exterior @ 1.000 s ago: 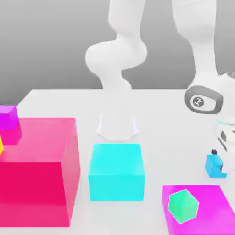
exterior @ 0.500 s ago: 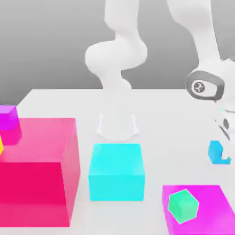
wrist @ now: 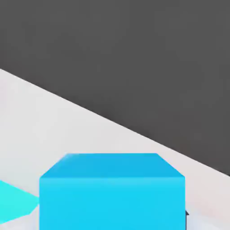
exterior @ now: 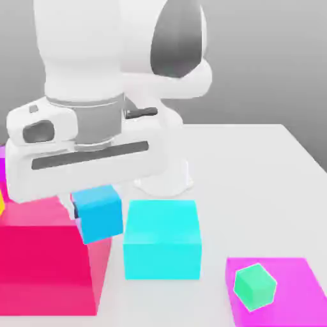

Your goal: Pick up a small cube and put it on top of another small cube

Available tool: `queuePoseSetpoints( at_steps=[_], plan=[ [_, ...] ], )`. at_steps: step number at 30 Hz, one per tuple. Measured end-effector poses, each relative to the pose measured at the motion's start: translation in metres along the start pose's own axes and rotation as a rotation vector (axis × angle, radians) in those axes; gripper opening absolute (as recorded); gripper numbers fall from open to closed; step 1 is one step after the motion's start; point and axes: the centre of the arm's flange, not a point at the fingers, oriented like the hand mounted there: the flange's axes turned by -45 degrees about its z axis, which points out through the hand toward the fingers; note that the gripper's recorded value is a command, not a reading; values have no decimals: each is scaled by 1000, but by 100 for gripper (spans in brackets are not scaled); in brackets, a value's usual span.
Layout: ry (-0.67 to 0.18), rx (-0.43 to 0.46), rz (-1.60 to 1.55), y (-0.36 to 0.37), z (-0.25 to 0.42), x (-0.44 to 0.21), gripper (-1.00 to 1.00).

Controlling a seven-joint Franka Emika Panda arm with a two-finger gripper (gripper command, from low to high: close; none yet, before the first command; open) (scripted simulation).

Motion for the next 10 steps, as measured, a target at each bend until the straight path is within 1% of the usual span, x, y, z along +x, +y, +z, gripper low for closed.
queuePoseSetpoints(
  at_steps=[2, 3, 5, 6, 10],
  plan=[
    [0, 10, 155, 66, -27, -49, -100],
    [2, 13, 190, 80, -26, -61, -100],
    [2, 16, 187, 80, -4, -59, -100],
    [2, 16, 185, 79, 10, -58, 100],
    [2, 16, 176, 75, 10, -55, 100]
  ],
)
